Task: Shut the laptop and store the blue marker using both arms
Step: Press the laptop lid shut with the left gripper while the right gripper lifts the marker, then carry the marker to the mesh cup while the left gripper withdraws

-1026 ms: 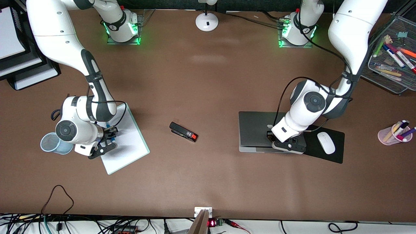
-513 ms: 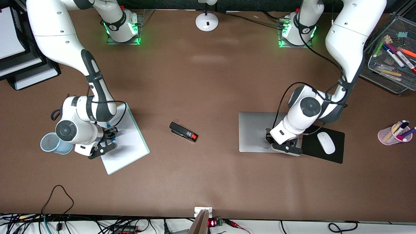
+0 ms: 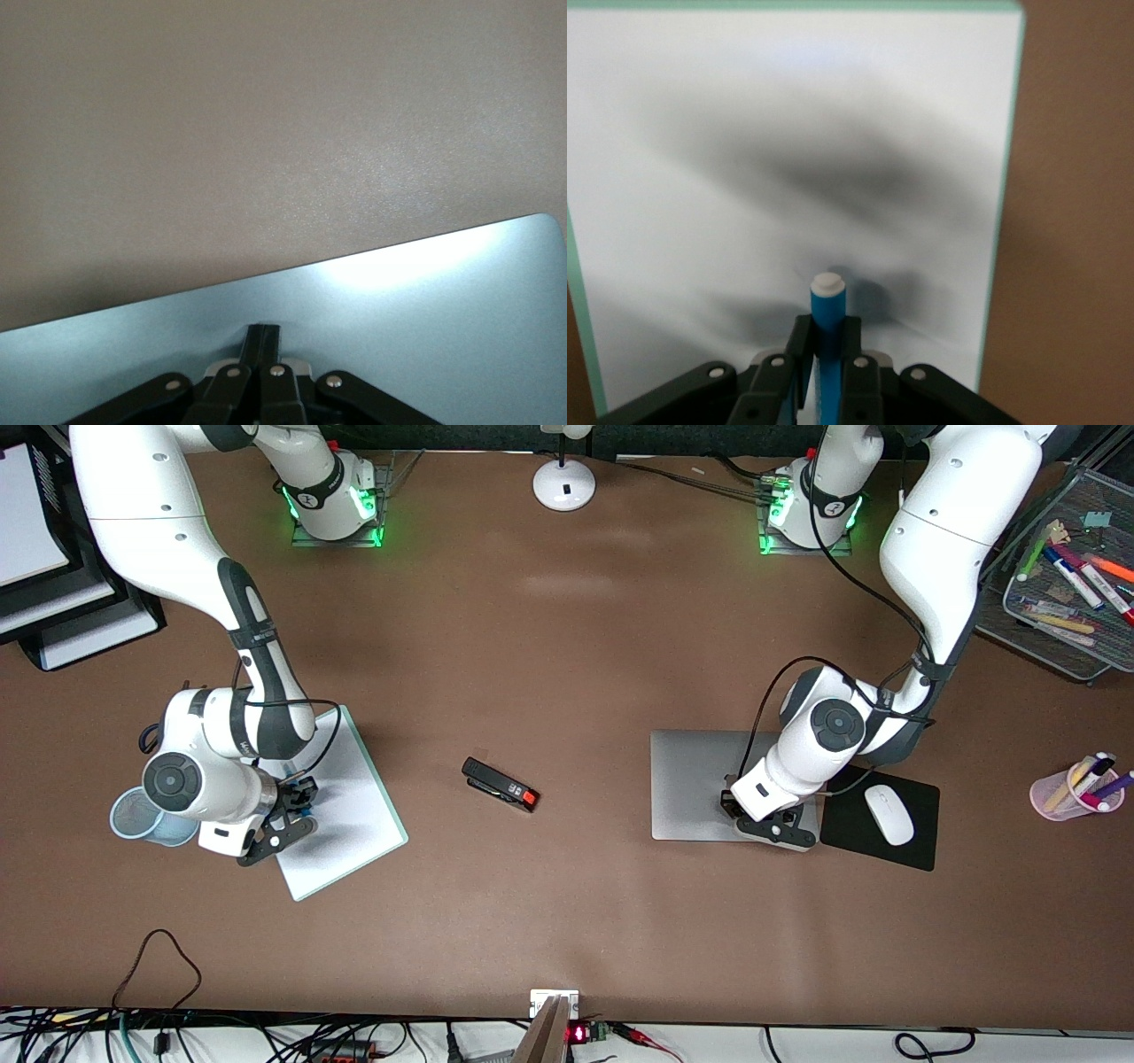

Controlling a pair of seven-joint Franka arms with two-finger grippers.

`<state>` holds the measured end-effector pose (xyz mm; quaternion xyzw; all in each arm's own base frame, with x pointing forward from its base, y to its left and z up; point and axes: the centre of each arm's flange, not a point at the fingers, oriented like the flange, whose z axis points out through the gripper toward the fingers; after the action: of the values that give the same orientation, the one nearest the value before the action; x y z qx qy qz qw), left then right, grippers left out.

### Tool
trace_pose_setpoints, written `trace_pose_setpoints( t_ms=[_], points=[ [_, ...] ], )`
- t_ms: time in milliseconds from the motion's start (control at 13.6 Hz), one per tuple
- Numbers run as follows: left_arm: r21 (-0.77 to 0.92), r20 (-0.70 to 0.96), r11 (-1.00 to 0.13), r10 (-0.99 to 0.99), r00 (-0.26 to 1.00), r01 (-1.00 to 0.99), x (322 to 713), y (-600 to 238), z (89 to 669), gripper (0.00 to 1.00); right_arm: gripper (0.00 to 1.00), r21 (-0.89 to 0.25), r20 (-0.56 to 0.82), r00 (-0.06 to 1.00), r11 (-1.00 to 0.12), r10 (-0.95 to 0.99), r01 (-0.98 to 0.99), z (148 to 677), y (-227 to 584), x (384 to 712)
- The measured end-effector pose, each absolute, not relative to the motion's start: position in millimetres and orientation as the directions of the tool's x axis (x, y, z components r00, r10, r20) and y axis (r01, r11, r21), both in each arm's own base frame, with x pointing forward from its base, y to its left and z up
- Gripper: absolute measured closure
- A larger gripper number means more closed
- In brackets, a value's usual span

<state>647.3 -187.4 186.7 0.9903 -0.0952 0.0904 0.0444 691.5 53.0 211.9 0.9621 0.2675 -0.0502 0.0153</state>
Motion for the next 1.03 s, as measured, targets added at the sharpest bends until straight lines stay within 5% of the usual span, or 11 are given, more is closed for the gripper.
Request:
trace_pose_setpoints(
  t_ms=[513, 1026],
  points=[
    [-0.004, 0.126, -0.982, -0.189, 0.974, -0.190, 673, -178, 263, 0.99, 0.83, 0.020, 0.076, 0.800, -0.803, 0.595, 0.596, 323, 71, 707],
    [-0.090, -0.080, -0.959, -0.261, 0.962, -0.267, 632, -169, 416, 0.93, 0.83, -0.059, 0.267, 0.621, -0.631, 0.737, 0.774, 409, 16, 697]
  ],
)
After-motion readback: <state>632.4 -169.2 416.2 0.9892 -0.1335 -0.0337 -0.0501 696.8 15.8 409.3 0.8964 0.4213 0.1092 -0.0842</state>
